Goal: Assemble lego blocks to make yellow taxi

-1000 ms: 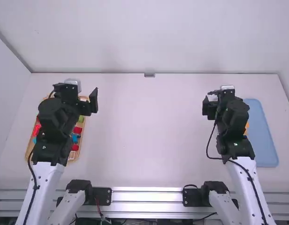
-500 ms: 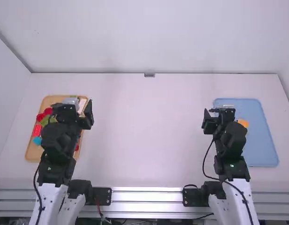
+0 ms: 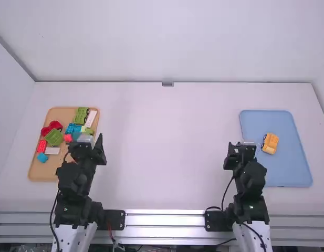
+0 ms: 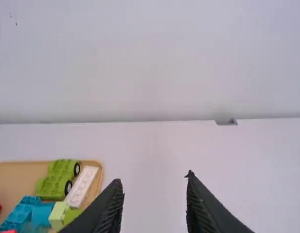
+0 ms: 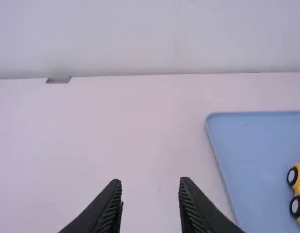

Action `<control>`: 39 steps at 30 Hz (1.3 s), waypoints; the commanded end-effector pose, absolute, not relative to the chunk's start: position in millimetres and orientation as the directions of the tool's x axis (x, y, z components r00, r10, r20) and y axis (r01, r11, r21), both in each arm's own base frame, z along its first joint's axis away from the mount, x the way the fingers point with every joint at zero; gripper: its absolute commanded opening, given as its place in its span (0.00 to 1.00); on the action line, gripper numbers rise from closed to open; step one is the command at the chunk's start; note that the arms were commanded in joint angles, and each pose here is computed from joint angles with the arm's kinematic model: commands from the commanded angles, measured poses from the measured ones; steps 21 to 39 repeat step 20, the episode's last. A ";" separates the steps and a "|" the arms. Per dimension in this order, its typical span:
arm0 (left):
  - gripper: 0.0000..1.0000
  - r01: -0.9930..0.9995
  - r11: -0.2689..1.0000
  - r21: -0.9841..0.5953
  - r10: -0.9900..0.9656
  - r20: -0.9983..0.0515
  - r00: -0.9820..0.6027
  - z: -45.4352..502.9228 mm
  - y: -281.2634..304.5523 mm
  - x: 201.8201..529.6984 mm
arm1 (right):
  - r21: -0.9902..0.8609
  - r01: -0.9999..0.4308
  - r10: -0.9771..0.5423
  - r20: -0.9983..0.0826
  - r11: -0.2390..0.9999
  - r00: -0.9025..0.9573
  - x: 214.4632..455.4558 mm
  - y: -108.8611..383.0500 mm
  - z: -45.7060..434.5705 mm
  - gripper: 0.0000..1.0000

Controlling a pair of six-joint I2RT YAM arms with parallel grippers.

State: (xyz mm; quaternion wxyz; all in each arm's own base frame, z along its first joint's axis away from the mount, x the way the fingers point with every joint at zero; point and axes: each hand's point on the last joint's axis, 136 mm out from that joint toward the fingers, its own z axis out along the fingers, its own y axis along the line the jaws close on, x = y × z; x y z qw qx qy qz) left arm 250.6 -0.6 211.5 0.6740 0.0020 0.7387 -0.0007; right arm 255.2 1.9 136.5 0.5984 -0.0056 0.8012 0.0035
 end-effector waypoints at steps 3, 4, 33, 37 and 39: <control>0.23 0.000 1.000 0.000 0.000 -0.997 -0.079 190.6 0.0 246.2 | 0.004 -0.015 0.000 -0.960 1.000 -0.281 249.2 2.8 113.0 0.23; 0.22 0.000 1.000 0.000 0.000 -0.997 -0.079 188.1 0.0 245.9 | 0.004 -0.015 0.000 -0.960 1.000 -0.281 248.7 2.8 110.6 0.22; 0.01 0.000 1.000 0.000 0.000 -0.994 -0.105 147.7 0.0 245.5 | 0.002 -0.016 0.000 -0.994 1.000 -0.105 245.5 2.8 147.7 0.00; 0.01 0.000 1.000 0.000 0.000 -0.994 -0.105 147.7 0.0 245.5 | 0.002 -0.016 0.000 -0.994 1.000 -0.105 245.5 2.8 147.7 0.00; 0.01 0.000 1.000 0.000 0.000 -0.994 -0.105 147.7 0.0 245.5 | 0.002 -0.016 0.000 -0.994 1.000 -0.105 245.5 2.8 147.7 0.00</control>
